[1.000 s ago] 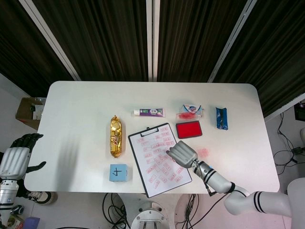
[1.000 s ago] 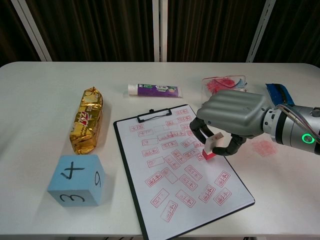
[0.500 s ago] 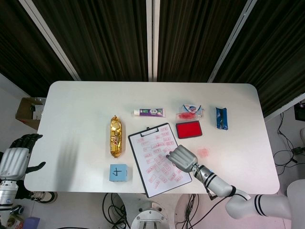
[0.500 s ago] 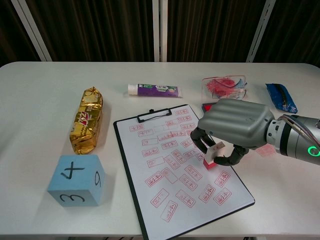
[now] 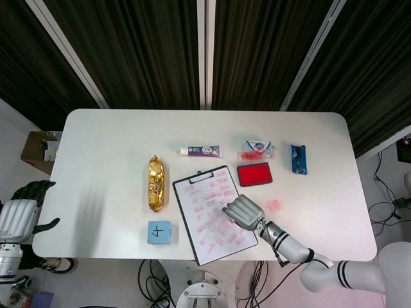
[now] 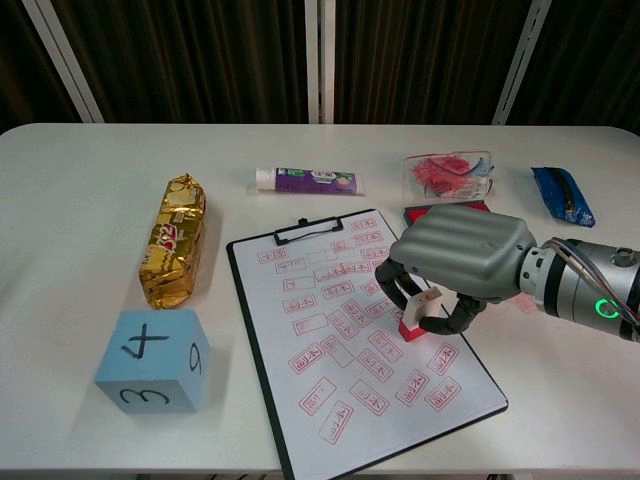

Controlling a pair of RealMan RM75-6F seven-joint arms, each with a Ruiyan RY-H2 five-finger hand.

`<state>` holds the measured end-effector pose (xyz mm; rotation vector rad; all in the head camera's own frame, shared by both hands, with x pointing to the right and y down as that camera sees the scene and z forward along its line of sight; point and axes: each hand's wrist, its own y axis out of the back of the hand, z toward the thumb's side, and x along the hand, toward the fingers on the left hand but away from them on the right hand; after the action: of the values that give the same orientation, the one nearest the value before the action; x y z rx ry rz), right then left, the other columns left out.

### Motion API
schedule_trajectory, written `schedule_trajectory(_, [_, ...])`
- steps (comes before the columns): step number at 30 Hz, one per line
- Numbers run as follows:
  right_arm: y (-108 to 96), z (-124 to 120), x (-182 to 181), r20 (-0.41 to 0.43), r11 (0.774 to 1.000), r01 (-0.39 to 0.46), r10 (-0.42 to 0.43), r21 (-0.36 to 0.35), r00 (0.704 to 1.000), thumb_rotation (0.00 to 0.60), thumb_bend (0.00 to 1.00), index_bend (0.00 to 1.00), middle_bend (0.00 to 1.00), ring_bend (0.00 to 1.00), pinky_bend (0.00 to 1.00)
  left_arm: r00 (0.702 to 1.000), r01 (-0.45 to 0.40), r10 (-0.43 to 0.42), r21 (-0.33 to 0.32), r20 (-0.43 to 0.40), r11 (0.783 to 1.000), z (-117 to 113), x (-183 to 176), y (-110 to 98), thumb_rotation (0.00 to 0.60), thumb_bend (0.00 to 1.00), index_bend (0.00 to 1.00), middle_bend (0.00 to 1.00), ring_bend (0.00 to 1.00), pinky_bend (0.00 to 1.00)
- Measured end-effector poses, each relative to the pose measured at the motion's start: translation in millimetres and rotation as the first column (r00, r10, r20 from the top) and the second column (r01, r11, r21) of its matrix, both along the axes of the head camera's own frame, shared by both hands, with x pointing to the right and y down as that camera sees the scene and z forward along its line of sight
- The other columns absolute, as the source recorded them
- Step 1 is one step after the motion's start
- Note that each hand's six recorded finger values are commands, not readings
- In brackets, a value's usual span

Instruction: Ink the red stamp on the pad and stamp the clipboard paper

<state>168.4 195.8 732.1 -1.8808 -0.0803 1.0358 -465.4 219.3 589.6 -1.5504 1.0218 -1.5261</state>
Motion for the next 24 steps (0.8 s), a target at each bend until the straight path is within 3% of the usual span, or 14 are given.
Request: schedule_trajectory(24, [3.6,14.9,11.4,-0.003,1.000,-0.016,0.016,-0.006,1.000,0.600,0.52,1.00,0.93,0.94,0.97,1.000,-0.002,0.002,-0.005,-0.001,1.000,2.1,1.4,-1.4,0.600,0.00,0.20,0.19,0.16,0.25])
